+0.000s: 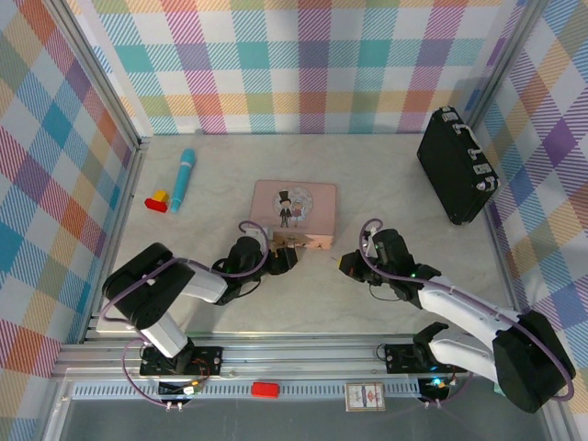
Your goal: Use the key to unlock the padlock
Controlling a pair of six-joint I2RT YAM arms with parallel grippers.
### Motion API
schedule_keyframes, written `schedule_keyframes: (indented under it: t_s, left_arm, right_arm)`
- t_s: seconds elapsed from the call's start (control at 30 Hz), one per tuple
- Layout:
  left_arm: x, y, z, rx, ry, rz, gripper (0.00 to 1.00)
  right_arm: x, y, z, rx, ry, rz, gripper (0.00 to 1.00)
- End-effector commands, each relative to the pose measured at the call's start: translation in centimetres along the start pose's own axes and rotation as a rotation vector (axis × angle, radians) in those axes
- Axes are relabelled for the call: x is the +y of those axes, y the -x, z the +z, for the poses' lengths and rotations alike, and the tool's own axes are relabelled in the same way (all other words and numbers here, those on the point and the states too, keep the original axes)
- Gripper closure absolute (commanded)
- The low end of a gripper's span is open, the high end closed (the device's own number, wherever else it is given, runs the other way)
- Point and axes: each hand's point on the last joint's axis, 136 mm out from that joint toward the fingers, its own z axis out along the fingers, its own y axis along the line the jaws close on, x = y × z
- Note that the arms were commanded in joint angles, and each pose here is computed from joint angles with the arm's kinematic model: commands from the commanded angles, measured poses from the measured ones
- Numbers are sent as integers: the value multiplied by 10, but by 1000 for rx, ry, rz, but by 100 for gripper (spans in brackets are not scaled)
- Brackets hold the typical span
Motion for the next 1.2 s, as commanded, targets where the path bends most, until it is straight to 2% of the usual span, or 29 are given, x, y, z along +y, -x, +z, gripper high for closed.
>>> schedule_keyframes:
  t_s: [0.0, 0.2, 0.33, 0.9, 1.07, 1.17]
  left_arm:
    - [14, -4, 11, 13, -5, -95, 34]
    - [20, -14, 22, 66, 5, -103, 37]
    - [16, -20, 28, 110, -19, -93, 45]
    - [4, -20, 26, 110, -66, -159, 94]
    - [-10, -9, 27, 110, -87, -232, 100]
    - [-22, -3, 26, 125, -89, -287, 100]
  right_arm:
    - [14, 8, 2, -28, 23, 1, 100]
    - [17, 6, 6, -25, 26, 2, 100]
    - [19, 7, 8, -24, 27, -1, 100]
    - [19, 4, 13, -11, 35, 15, 100]
    - [22, 0, 18, 17, 61, 56, 100]
    - [25, -2, 20, 31, 87, 105, 100]
